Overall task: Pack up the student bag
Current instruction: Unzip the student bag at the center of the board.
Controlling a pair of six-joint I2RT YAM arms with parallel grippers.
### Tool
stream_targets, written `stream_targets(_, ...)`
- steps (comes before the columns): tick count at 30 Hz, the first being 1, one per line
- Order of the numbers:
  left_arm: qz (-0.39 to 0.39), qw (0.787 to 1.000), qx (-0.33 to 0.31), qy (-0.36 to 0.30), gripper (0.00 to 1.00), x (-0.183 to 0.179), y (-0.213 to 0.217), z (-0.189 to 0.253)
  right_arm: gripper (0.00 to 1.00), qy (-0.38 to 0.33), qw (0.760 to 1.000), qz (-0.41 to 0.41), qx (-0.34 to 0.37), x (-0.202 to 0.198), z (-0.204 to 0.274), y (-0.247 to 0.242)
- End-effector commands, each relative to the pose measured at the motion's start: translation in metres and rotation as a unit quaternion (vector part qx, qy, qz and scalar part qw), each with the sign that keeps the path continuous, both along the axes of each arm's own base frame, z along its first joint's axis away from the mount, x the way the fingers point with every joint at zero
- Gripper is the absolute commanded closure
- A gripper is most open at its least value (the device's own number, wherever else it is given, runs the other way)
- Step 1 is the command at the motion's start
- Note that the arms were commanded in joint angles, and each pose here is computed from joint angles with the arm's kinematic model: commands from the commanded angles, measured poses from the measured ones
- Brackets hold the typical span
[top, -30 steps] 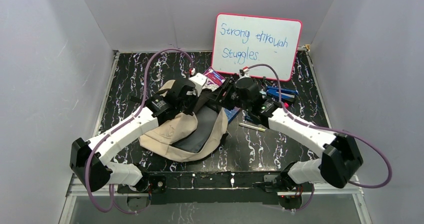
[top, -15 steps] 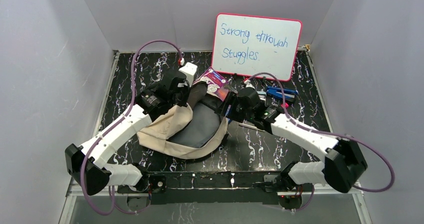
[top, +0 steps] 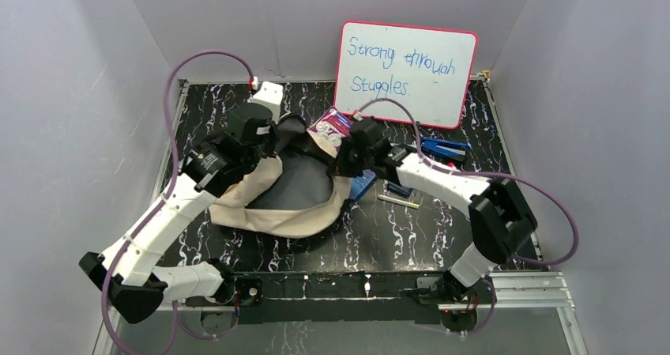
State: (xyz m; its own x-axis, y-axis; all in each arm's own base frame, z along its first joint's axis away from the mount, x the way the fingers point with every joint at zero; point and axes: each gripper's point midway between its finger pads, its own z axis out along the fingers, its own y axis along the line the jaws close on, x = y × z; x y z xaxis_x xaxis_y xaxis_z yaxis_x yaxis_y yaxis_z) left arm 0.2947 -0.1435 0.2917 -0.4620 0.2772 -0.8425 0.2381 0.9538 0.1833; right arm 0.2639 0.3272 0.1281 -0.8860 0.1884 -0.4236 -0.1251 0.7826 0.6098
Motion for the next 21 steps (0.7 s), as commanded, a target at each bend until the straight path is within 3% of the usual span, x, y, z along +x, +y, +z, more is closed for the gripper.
stream_targets(1, 0.101, 0.989, -0.026, -0.105, 1.00, -0.007, 0.050, 0.080, 1.00, -0.084, 0.987, 0.099, 0.095, 0.033, 0.073, 0.068)
stream_targets(7, 0.142, 0.980, 0.004, -0.140, 1.00, -0.017, 0.079, 0.107, 1.00, -0.090, 0.977, 0.156, 0.118, 0.056, 0.077, 0.113)
stream_targets(15, 0.146, 0.983, 0.024, -0.110, 1.00, -0.015, 0.078, 0.066, 1.00, -0.138, 0.977, 0.135, 0.086, 0.078, 0.068, 0.112)
stream_targets(21, 0.146, 0.985, 0.022, -0.084, 1.00, -0.020, 0.077, 0.038, 0.66, -0.162, 0.976, 0.142, 0.035, 0.078, 0.060, 0.091)
